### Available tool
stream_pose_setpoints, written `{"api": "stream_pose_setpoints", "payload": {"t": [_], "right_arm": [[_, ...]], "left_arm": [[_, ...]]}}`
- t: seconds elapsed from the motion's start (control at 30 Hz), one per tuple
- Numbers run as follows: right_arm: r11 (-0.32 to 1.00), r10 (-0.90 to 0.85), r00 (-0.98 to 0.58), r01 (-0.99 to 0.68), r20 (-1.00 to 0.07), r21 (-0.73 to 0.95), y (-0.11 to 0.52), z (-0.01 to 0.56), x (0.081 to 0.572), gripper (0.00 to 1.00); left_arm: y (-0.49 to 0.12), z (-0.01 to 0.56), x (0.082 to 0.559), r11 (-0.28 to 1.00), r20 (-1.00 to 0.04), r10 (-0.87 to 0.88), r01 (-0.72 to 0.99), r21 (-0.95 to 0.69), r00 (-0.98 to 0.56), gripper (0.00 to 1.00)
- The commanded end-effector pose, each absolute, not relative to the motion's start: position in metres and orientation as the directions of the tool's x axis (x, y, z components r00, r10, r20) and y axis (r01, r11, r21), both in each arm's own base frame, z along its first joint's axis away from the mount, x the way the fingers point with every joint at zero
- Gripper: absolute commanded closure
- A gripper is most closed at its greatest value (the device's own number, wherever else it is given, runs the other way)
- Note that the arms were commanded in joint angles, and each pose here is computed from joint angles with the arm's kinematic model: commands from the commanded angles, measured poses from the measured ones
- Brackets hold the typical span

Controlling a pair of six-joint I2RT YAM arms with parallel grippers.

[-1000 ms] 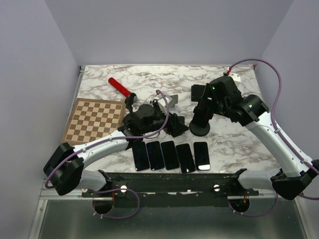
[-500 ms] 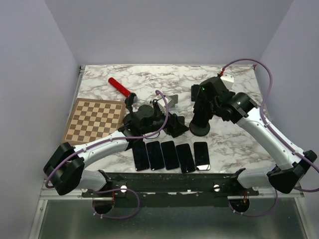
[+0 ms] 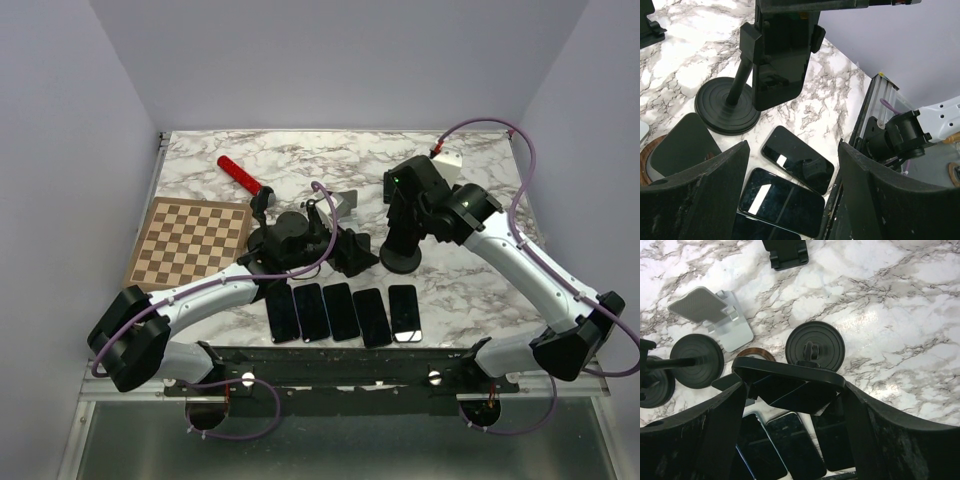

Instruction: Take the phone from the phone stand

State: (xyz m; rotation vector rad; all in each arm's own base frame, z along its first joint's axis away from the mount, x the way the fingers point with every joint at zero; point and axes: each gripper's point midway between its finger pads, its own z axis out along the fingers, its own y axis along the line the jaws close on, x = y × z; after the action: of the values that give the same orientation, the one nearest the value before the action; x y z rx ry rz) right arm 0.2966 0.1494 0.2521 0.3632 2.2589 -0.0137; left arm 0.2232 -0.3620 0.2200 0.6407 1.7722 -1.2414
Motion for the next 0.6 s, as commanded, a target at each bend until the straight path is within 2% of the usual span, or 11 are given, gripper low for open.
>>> {"api": "stream_pose_setpoints", "payload": {"t": [0.0, 0.3, 0.57], "right_arm": [[0.948, 0.265, -0.575, 0.302, -0.774, 0.1, 0.1455, 0.2549, 0.3036, 0.17], [0.951, 0.247, -0.579, 0.298, -0.777, 0.08, 0.1479, 0.2521, 0.3088, 0.12], [0.951, 0.25, -0.57, 0.295, -0.783, 0.089, 0.1502, 0.2547, 0.3121, 0.15]], "left_arm": [[-0.3633, 0.2208, 0.2198, 0.343, -0.859, -0.07, 0.796, -0.499, -0.508, 0.2], [-0.3614, 0.2206, 0.2181, 0.342, -0.86, -0.07, 0.797, -0.497, -0.506, 0.2], [-0.3607, 0.2212, 0.2179, 0.342, -0.861, -0.069, 0.799, -0.495, -0.504, 0.2]]}}
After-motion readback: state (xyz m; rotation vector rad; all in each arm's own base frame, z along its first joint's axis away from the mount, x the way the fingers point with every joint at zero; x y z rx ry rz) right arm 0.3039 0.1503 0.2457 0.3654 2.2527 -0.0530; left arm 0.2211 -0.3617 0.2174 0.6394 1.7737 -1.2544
